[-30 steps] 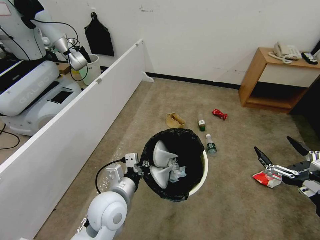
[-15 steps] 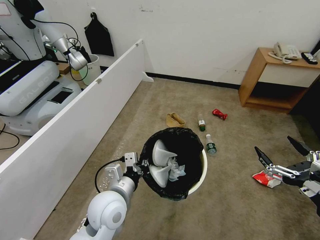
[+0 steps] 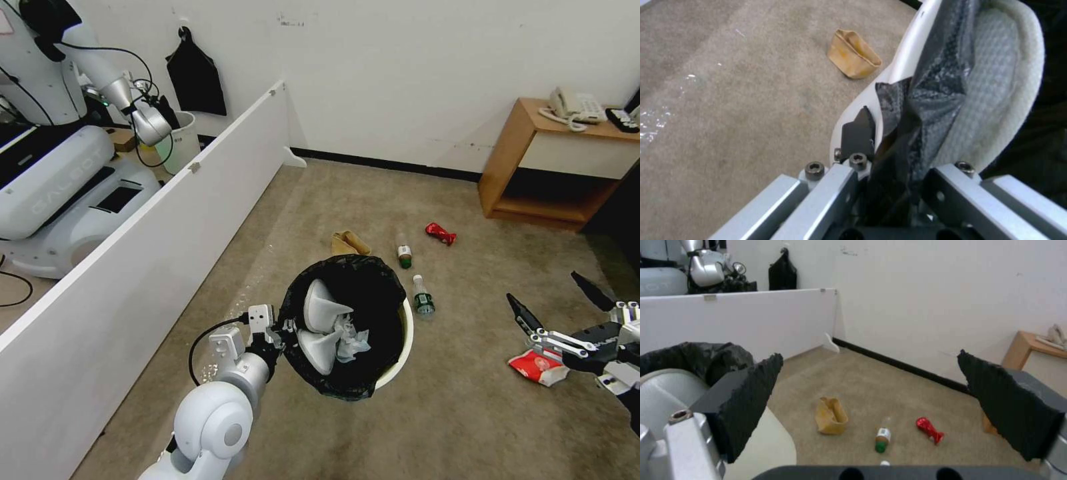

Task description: Pick up the trash bin, then pick up the garbage from the floor and place it into the trash bin.

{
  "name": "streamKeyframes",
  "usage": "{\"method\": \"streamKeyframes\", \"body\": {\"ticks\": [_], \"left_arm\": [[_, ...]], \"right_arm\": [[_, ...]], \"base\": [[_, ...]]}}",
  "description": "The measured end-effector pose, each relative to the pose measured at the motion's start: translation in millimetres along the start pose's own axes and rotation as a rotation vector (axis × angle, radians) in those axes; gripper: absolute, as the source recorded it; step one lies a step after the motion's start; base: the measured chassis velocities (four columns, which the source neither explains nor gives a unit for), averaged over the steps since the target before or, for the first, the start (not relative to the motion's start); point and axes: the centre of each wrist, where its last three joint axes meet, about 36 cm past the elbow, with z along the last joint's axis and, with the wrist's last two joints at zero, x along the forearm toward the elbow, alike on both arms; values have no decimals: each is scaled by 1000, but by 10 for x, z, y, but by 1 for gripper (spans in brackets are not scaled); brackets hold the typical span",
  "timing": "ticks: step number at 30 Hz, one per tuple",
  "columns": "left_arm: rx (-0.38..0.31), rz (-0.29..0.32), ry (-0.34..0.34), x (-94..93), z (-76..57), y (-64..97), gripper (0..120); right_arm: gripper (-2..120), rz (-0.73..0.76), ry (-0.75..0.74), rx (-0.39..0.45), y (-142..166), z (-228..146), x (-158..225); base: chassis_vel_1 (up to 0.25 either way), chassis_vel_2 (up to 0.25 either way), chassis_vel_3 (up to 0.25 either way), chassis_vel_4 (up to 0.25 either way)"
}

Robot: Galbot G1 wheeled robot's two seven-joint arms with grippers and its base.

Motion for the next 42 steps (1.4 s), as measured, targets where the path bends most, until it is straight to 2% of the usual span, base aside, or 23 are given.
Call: {"method": "streamKeyframes", "body": {"ticks": [19, 42], "left_arm": [[-10, -2, 5, -8, 34, 4, 1], [-30, -5, 18, -2, 59, 2, 1]], "right_arm": [[100, -19, -62, 17, -3, -7, -18], [100, -27, -61, 30, -30, -33, -18]], "base": [[-92, 97, 110, -100], [0, 0, 0, 0]]}}
